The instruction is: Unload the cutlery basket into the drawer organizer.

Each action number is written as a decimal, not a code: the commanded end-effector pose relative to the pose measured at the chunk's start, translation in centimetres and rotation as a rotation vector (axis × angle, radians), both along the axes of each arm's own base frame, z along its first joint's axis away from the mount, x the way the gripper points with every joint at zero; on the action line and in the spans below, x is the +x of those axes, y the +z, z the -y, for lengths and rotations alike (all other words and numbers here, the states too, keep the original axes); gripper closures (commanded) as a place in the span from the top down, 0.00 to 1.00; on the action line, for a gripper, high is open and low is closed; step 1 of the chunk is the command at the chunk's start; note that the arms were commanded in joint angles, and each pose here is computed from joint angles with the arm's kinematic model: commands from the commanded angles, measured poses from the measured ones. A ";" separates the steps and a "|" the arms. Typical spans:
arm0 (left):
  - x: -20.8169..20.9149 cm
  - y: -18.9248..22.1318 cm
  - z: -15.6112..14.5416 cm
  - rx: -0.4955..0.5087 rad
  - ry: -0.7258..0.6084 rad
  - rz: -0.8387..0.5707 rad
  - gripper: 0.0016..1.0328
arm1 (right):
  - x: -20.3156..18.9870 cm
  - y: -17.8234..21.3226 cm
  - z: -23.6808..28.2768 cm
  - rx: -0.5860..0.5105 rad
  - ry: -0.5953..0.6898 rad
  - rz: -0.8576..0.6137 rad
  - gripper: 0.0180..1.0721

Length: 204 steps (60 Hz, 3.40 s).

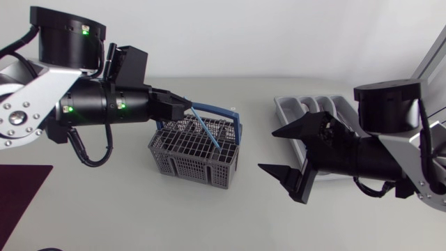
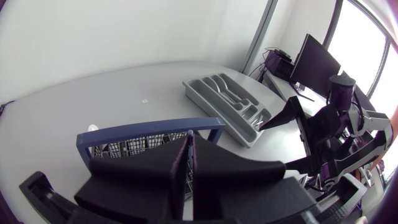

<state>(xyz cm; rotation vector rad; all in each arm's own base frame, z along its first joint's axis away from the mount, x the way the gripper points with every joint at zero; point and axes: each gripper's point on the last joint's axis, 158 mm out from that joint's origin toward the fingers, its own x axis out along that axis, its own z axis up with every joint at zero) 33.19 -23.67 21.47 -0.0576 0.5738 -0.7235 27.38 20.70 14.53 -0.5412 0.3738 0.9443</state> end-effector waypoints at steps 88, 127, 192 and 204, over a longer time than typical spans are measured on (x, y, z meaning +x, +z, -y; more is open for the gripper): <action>-7.8 0.9 8.2 0.046 -0.286 -0.142 0.03 | -3.2 3.0 -5.5 0.174 0.191 -0.290 0.78; -7.9 1.2 8.9 0.031 -0.292 -0.135 0.03 | -2.5 2.4 -5.3 0.178 0.182 -0.319 0.26; -0.8 3.3 2.3 0.009 0.014 -0.065 0.92 | -2.3 1.4 2.4 0.146 -0.018 -0.358 0.06; 0.4 -0.4 -1.6 0.156 0.110 -0.048 0.94 | 3.0 -0.2 8.8 0.172 -0.249 -0.383 0.06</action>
